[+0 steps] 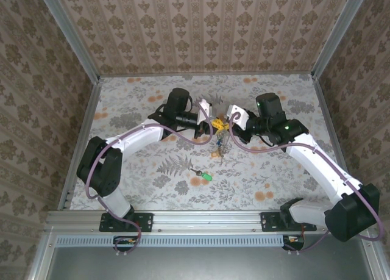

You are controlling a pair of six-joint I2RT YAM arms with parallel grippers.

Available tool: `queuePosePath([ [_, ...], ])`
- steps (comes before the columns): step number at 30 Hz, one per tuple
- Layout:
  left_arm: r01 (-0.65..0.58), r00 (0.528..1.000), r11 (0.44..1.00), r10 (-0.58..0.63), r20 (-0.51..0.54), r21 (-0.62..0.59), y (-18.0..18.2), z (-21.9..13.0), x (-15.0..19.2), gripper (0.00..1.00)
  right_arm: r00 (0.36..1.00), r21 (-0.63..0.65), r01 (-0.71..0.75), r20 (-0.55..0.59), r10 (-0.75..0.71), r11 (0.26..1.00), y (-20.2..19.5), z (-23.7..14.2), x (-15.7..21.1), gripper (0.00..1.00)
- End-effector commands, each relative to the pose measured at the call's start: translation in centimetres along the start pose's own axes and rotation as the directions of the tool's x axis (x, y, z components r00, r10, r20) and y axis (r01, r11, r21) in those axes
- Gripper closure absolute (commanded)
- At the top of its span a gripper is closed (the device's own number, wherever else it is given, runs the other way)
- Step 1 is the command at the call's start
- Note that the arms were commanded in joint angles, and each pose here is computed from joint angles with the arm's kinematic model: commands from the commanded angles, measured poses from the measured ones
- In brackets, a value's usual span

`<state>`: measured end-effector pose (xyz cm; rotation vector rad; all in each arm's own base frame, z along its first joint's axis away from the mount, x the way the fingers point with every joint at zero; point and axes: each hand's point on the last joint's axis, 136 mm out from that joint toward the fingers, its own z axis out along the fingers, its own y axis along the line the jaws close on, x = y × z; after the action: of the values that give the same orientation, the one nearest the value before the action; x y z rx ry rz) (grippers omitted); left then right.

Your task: Put the keys on the keyring

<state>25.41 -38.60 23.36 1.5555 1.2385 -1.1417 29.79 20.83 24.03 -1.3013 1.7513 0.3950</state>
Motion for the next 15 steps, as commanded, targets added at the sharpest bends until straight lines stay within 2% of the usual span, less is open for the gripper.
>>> queuePosePath([
  [1,-0.106,0.993,0.994,0.105,0.059,0.014,-1.1,-0.8,-1.9,1.00,0.997,0.044,0.052,0.058,-0.055,0.998,0.0,-0.9,-0.8,0.71],
  [2,-0.127,0.989,0.992,0.126,0.076,0.012,-1.2,-1.1,-2.0,1.00,0.996,0.049,0.052,0.070,-0.056,0.997,0.1,-1.2,-0.7,0.65],
  [6,-0.186,0.975,0.983,0.184,0.127,0.005,-1.7,-2.0,-2.5,1.00,0.991,-0.004,0.048,0.123,-0.047,0.999,1.1,-1.8,-0.4,0.54],
  [11,-0.222,0.962,0.975,0.217,0.167,0.010,-2.2,-2.5,-3.1,1.00,0.980,-0.092,0.072,0.193,-0.053,0.993,3.1,-1.7,-0.5,0.61],
  [15,-0.253,0.950,0.967,0.248,0.187,0.002,-2.6,-2.7,-3.3,1.00,0.970,-0.076,0.078,0.238,-0.058,0.994,3.1,-1.4,-0.7,0.65],
])
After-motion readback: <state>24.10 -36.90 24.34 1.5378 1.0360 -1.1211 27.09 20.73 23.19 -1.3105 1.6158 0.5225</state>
